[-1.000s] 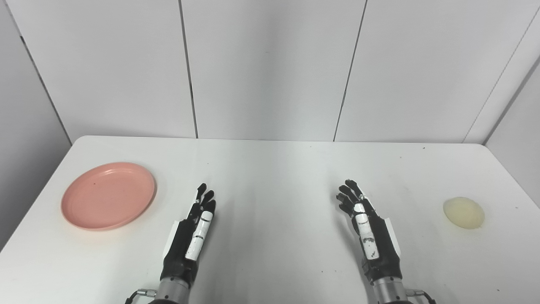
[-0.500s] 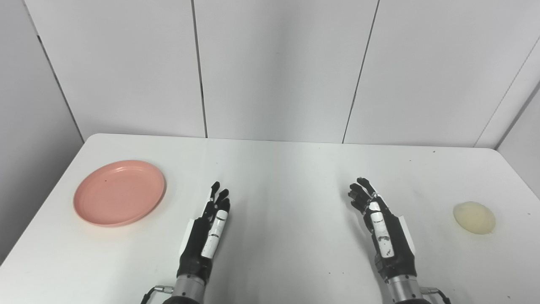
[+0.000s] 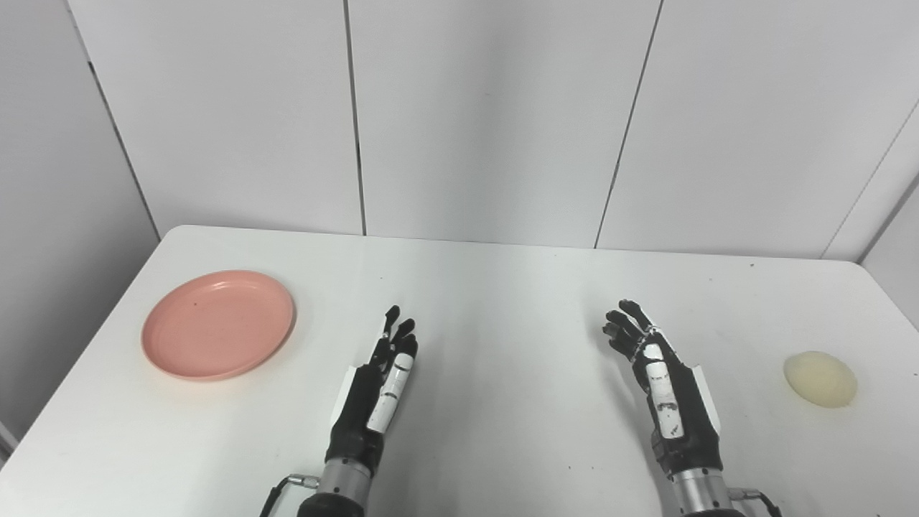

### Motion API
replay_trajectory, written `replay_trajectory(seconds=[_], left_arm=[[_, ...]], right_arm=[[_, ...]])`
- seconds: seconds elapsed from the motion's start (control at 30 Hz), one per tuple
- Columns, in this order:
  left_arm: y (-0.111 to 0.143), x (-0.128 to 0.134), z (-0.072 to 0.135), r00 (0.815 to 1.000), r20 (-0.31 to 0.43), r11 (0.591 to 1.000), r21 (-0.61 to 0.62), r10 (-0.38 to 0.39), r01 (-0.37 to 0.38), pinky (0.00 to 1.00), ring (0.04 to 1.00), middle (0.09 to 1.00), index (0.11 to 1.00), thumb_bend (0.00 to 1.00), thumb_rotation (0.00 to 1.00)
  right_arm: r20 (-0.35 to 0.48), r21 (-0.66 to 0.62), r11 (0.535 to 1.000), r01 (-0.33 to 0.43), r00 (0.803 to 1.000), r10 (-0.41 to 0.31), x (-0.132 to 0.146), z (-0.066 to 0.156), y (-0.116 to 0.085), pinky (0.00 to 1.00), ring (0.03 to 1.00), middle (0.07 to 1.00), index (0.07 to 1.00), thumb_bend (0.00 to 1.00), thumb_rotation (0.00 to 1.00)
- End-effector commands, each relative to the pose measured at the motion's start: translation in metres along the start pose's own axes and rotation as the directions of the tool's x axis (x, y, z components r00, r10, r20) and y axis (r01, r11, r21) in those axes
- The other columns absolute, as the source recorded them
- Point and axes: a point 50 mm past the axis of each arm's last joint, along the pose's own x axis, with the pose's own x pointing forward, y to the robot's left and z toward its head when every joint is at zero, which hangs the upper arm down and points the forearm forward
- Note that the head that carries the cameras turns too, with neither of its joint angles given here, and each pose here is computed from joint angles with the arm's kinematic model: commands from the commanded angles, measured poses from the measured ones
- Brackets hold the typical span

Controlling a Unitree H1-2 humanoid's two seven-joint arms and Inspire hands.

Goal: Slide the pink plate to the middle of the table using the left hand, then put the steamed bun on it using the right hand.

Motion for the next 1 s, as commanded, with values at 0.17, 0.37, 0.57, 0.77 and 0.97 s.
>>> replay_trajectory(seconds=[0.17,0.37,0.57,0.77,0.97], left_arm=[[-0.0094,-0.0014,-0.0039,1.0,0.012,1.0,-0.005,-0.014,0.014,0.92,0.939,0.955,1.0,0.57,0.91],[-0.0084,-0.0017,-0.004,1.0,0.015,1.0,-0.015,-0.016,0.016,0.92,0.942,0.953,1.0,0.57,0.92],[-0.0075,-0.0021,-0.0041,1.0,0.013,1.0,-0.012,-0.014,0.014,0.91,0.936,0.95,1.0,0.58,0.92],[-0.0055,-0.0021,-0.0025,1.0,0.023,1.0,-0.01,-0.006,0.006,0.91,0.929,0.949,1.0,0.59,0.91],[-0.0015,0.0038,-0.0009,0.997,0.082,1.0,0.02,0.01,-0.012,0.9,0.929,0.937,1.0,0.6,0.91]], right_arm=[[-0.087,-0.002,1.0,0.013,0.996,-0.013,-0.0269,-0.0256,-0.0112,0.89,0.844,0.85,0.88,0.48,0.98],[-0.086,0.003,1.0,0.011,0.996,-0.01,-0.0273,-0.0241,-0.0095,0.9,0.844,0.85,0.866,0.5,0.98],[-0.079,-0.001,1.0,0.008,0.997,-0.008,-0.0273,-0.0221,-0.0082,0.88,0.834,0.843,0.853,0.49,0.98],[-0.077,-0.006,1.0,0.01,0.997,-0.01,-0.0267,-0.0194,-0.0054,0.88,0.833,0.846,0.847,0.51,0.99],[-0.072,-0.013,1.0,0.003,0.997,-0.004,-0.0239,-0.0198,-0.0023,0.86,0.83,0.845,0.842,0.5,0.99]])
